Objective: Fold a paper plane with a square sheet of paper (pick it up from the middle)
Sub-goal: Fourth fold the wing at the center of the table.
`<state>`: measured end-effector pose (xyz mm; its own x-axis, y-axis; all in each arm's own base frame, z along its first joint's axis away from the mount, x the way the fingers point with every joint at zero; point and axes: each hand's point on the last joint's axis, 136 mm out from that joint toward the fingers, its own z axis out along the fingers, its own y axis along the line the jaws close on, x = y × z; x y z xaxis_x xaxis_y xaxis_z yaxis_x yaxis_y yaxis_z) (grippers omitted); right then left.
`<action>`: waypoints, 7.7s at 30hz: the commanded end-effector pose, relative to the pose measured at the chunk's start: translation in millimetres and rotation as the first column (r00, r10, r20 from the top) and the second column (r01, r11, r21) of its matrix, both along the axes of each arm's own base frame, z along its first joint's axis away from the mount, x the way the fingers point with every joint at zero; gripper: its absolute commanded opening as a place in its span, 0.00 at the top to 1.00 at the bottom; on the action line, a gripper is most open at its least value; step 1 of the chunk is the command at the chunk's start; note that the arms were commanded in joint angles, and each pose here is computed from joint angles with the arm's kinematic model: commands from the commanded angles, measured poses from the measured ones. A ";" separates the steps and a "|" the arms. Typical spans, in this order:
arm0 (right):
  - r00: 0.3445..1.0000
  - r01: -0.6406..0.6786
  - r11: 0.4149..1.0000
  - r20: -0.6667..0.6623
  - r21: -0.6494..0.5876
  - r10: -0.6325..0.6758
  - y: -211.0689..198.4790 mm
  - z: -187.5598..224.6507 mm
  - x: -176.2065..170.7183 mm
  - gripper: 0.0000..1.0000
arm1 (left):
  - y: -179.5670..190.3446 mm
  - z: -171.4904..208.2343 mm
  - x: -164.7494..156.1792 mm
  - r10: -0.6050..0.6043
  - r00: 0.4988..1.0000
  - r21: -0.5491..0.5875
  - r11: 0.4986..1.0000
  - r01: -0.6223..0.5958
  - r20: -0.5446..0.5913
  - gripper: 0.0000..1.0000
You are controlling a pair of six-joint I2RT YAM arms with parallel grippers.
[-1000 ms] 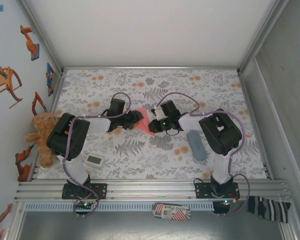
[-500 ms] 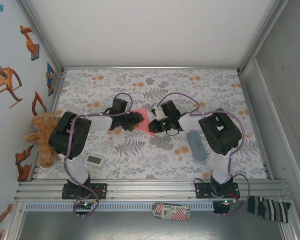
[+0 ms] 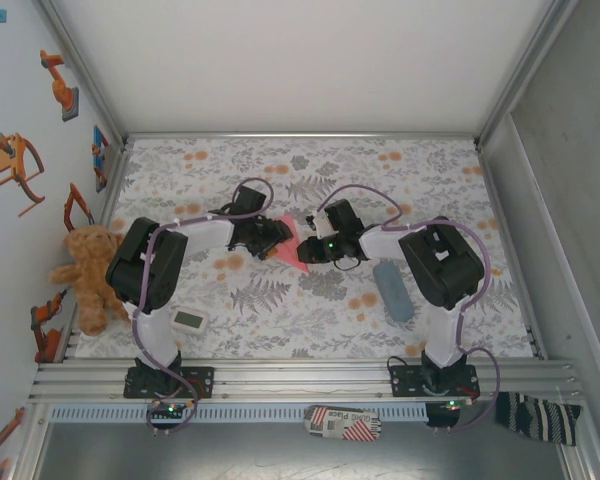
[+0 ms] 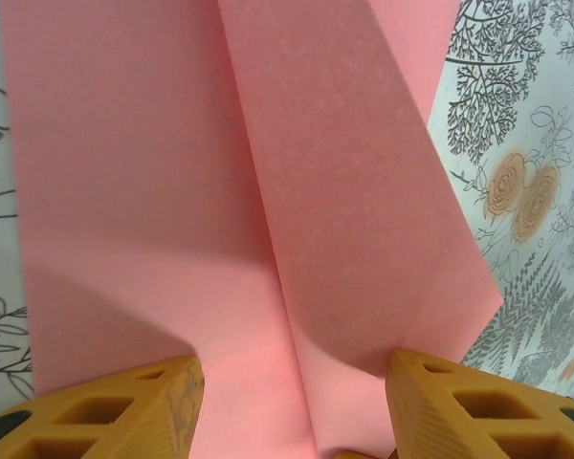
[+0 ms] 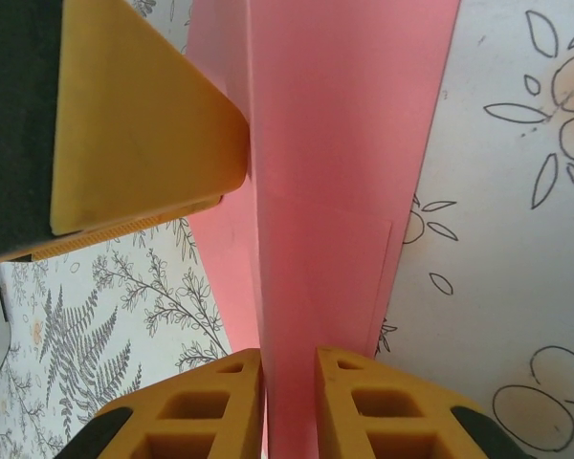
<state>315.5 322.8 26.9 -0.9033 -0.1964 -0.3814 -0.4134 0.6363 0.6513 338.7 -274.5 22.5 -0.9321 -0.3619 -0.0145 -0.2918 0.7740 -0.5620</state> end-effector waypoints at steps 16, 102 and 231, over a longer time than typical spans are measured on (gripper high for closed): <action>0.995 -0.011 1.000 -0.103 -0.008 0.010 -1.8 -18.9 -11.3 0.90 | 48.5 -68.8 -59.3 0.012 0.960 0.279 0.958 0.069 -0.278 0.41; 0.934 0.021 0.994 -0.353 -0.111 -0.060 -20.1 -58.5 -25.3 0.91 | -7.4 -6.5 24.4 -0.071 0.990 -0.175 0.980 0.091 0.121 0.85; 0.931 0.007 0.998 -0.363 -0.069 -0.032 -29.4 -31.4 -36.2 0.86 | -48.2 16.8 7.7 -0.178 0.971 -0.269 0.939 0.215 0.157 0.75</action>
<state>286.3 308.5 19.8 -0.9790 -0.1963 -0.0549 -0.1692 0.6323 0.7560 345.4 -316.3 40.4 -0.9786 -0.1930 -0.0708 -0.0656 0.6195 -0.7823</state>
